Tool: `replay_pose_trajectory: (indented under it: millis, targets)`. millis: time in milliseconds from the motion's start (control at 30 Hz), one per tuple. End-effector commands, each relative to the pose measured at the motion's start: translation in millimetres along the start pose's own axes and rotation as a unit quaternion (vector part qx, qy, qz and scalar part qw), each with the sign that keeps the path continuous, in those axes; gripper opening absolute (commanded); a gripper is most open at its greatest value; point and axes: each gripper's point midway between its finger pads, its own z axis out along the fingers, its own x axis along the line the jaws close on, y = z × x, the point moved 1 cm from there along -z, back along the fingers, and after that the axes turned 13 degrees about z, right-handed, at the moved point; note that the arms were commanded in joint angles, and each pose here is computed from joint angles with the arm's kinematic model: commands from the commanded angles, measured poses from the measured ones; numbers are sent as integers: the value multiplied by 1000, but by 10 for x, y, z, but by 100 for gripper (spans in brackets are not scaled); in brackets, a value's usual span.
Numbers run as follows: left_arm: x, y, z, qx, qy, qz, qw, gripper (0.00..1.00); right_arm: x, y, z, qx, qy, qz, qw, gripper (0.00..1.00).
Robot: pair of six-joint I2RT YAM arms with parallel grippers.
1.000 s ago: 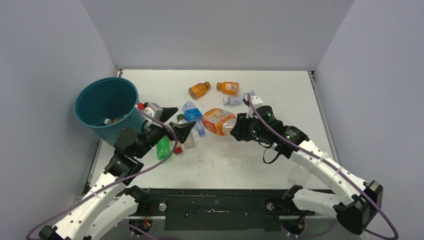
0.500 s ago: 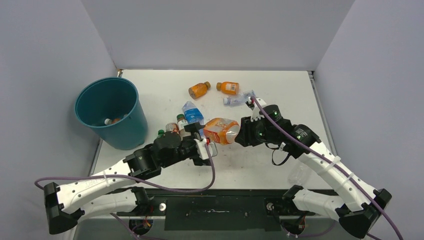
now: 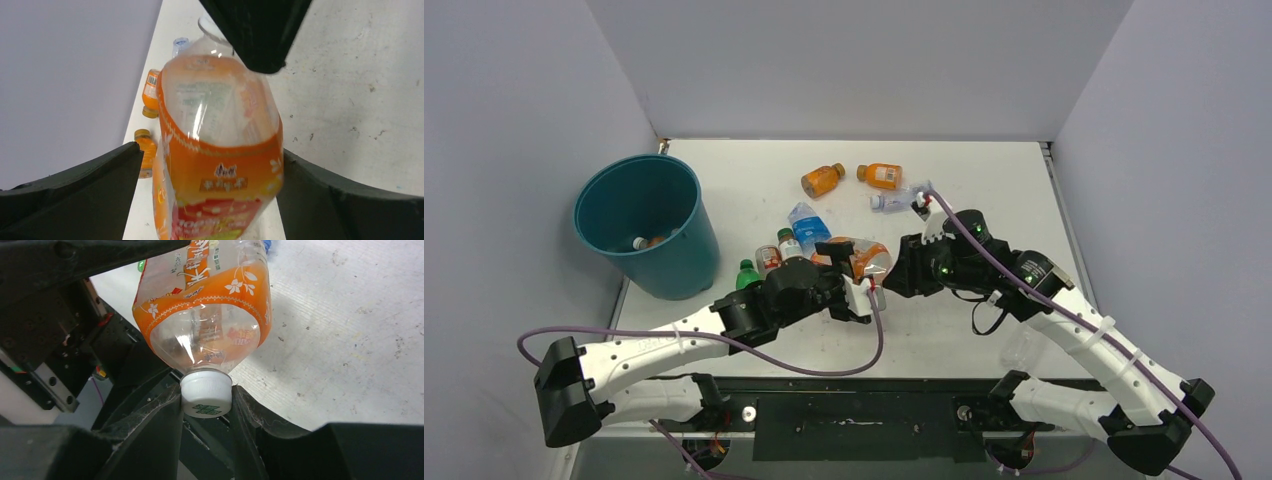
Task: Put the plastic bottles in the bin
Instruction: Pick up the plastic bottle at the center of the board.
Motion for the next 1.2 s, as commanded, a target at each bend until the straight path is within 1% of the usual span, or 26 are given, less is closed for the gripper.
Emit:
replay_pose_trajectory:
  millis: [0, 33, 67, 133, 167, 300, 333, 367, 400, 433, 467, 500, 533, 633, 667, 700, 767, 833, 867, 967, 1000, 1067, 1100, 1167]
  targets:
    - [324, 205, 95, -30, 74, 17, 997, 98, 274, 120, -115, -29, 42, -3, 999, 5]
    - [321, 215, 114, -32, 74, 20, 997, 99, 284, 113, -115, -29, 43, -3, 999, 5]
    - [322, 228, 127, -33, 74, 23, 996, 96, 291, 111, -115, -30, 45, -3, 999, 5]
    - [316, 241, 154, -30, 70, 29, 997, 87, 307, 119, -123, -32, 48, -3, 998, 5]
    - [313, 231, 167, -24, 67, 29, 997, 81, 311, 127, -129, -34, 49, -3, 998, 5]
    - [367, 253, 137, -23, 75, 15, 997, 61, 323, 159, -170, -42, 49, -5, 998, 6]
    - [380, 270, 118, -28, 78, 10, 996, 56, 331, 166, -182, -44, 50, -6, 998, 17]
    - [405, 288, 94, -33, 84, 3, 996, 52, 343, 167, -197, -45, 53, -9, 998, 39]
    - [428, 308, 68, -38, 90, -5, 995, 48, 361, 185, -218, -49, 58, -13, 997, 58]
    - [445, 328, 41, -44, 93, -13, 995, 44, 376, 208, -243, -57, 61, -15, 996, 74]
    - [474, 353, 10, -49, 98, -20, 994, 41, 387, 243, -278, -68, 63, -18, 995, 88]
    - [502, 380, -27, -54, 101, -31, 993, 40, 389, 280, -315, -82, 63, -20, 994, 96]
    - [523, 408, -67, -59, 103, -44, 992, 39, 392, 331, -366, -100, 63, -23, 993, 99]
    - [621, 497, -226, -75, 106, -100, 986, 38, 390, 460, -524, -167, 77, -30, 983, 91]
    - [663, 516, -298, -80, 105, -129, 983, 38, 392, 484, -570, -194, 92, -33, 976, 90]
    - [705, 574, -366, -97, 99, -164, 977, 38, 399, 485, -626, -224, 115, -45, 967, 90]
    - [795, 668, -560, -133, 79, -245, 957, 37, 421, 485, -767, -292, 170, -57, 940, 90]
    - [930, 724, -741, -179, 64, -320, 928, 37, 442, 443, -880, -333, 213, -70, 916, 90]
    - [949, 783, -825, -203, 47, -373, 904, 37, 454, 405, -891, -336, 224, -87, 911, 90]
    - [1069, 925, -1053, -282, 16, -439, 853, 37, 460, 299, -729, -305, 230, -118, 917, 90]
    - [1079, 957, -1109, -306, 1, -455, 837, 37, 493, 255, -673, -294, 244, -124, 916, 90]
    - [1101, 1066, -1230, -356, -36, -476, 803, 37, 607, 223, -634, -293, 287, -127, 903, 90]
    - [1093, 1111, -1272, -372, -57, -489, 787, 36, 660, 205, -620, -291, 307, -126, 897, 90]
    - [1053, 1192, -1339, -400, -100, -500, 762, 36, 749, 189, -580, -284, 336, -127, 889, 90]
